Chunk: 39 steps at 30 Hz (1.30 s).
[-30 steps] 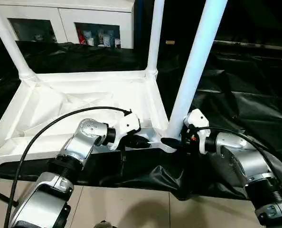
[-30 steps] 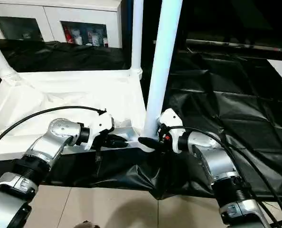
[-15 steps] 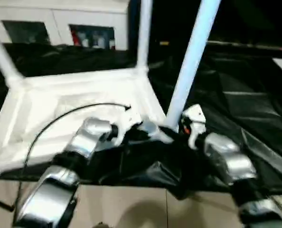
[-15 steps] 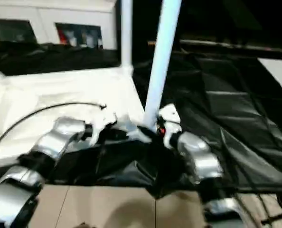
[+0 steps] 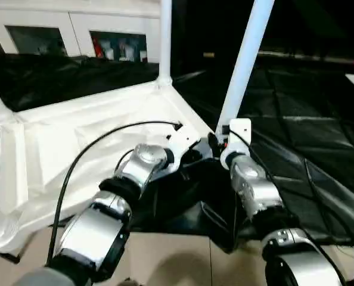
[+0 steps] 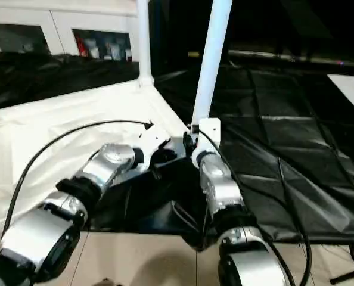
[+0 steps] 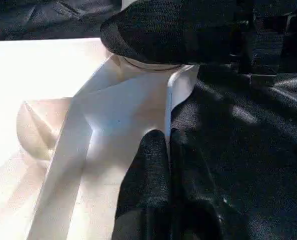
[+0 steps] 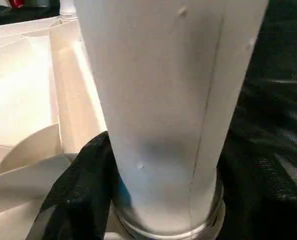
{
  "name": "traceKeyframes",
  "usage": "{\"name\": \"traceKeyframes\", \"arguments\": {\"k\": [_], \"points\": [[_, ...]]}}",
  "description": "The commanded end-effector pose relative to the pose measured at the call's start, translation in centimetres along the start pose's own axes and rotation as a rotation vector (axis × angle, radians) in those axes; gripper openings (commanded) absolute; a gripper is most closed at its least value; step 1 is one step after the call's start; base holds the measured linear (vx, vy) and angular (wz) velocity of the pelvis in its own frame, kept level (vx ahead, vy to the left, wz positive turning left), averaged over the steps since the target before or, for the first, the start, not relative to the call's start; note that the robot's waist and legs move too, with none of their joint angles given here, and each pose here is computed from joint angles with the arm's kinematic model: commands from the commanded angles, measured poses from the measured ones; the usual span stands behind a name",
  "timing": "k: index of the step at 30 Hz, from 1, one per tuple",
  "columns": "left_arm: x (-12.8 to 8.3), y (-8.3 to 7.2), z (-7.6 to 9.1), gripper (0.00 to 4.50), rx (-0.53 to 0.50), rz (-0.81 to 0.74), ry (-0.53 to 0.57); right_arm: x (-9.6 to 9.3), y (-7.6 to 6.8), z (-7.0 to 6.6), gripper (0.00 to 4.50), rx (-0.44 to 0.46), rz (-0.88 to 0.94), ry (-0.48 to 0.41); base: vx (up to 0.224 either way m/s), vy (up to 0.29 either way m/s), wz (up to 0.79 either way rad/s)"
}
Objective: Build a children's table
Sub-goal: Rotate leg to tighten
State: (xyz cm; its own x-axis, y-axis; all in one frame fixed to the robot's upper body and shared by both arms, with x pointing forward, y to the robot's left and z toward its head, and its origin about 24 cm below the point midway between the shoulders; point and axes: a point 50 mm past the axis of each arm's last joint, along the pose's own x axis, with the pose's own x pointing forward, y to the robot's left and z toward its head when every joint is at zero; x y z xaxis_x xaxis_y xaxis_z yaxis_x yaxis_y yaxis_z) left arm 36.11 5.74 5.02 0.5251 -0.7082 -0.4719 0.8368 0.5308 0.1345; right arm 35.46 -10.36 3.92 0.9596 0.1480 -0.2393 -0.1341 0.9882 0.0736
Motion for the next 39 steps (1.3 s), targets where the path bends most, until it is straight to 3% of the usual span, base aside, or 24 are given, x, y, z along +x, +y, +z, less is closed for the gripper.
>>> {"name": "traceKeyframes", "arguments": {"k": [1,7,10,12,15,18,23,29,30,33,35,37,39], "points": [[-0.3,1.0,0.6,0.00,-0.018,0.106,-0.033,-0.2,2.3,-1.2,2.95,-0.006,0.111,0.032,0.000,0.000,0.00],[-0.9,0.8,-0.2,0.00,0.010,0.010,-0.045,-0.5,-0.1,0.4,3.72,-0.123,0.142,-0.048,0.000,0.000,0.00],[-1.5,0.7,-0.7,0.00,0.043,-0.056,-0.060,-1.1,-1.7,1.2,3.84,-0.177,0.242,-0.057,0.000,0.000,0.00],[-2.1,0.6,-1.1,0.00,0.067,-0.109,-0.064,-1.9,-2.7,1.5,4.12,-0.206,0.374,-0.038,0.000,0.000,0.00],[-3.3,0.2,-1.9,0.00,0.124,-0.246,-0.074,-4.1,-4.6,1.7,4.17,-0.312,0.626,0.036,0.000,0.000,0.00],[-4.0,-0.3,-2.0,0.00,0.150,-0.352,-0.091,-5.4,-5.3,1.7,4.17,-0.361,0.762,0.088,0.000,0.000,0.00],[-4.8,-1.1,-1.8,0.00,0.136,-0.479,-0.120,-5.8,-5.6,1.3,4.17,-0.388,0.830,0.145,0.000,0.000,0.00],[-5.0,-1.1,-1.9,0.00,0.144,-0.474,-0.116,-5.8,-4.5,0.8,4.17,-0.368,0.867,0.146,0.000,0.000,0.00],[-5.0,-1.1,-2.0,0.00,0.144,-0.475,-0.115,-5.7,-4.4,0.7,3.91,-0.368,0.871,0.148,0.000,0.000,0.00],[-5.1,-1.0,-1.9,0.00,0.142,-0.463,-0.111,-5.6,-4.4,0.4,3.81,-0.385,0.863,0.155,0.000,0.000,0.00],[-5.1,-1.0,-1.9,0.00,0.141,-0.463,-0.109,-5.5,-4.4,0.5,3.42,-0.384,0.859,0.152,0.000,0.000,0.00],[-5.1,-1.0,-1.9,0.00,0.141,-0.462,-0.108,-5.5,-4.4,0.5,3.42,-0.372,0.855,0.143,0.000,0.000,0.00],[-5.2,-1.0,-1.9,0.00,0.139,-0.462,-0.106,-5.5,-4.4,0.6,3.12,-0.365,0.856,0.139,0.000,0.000,0.00]]}}
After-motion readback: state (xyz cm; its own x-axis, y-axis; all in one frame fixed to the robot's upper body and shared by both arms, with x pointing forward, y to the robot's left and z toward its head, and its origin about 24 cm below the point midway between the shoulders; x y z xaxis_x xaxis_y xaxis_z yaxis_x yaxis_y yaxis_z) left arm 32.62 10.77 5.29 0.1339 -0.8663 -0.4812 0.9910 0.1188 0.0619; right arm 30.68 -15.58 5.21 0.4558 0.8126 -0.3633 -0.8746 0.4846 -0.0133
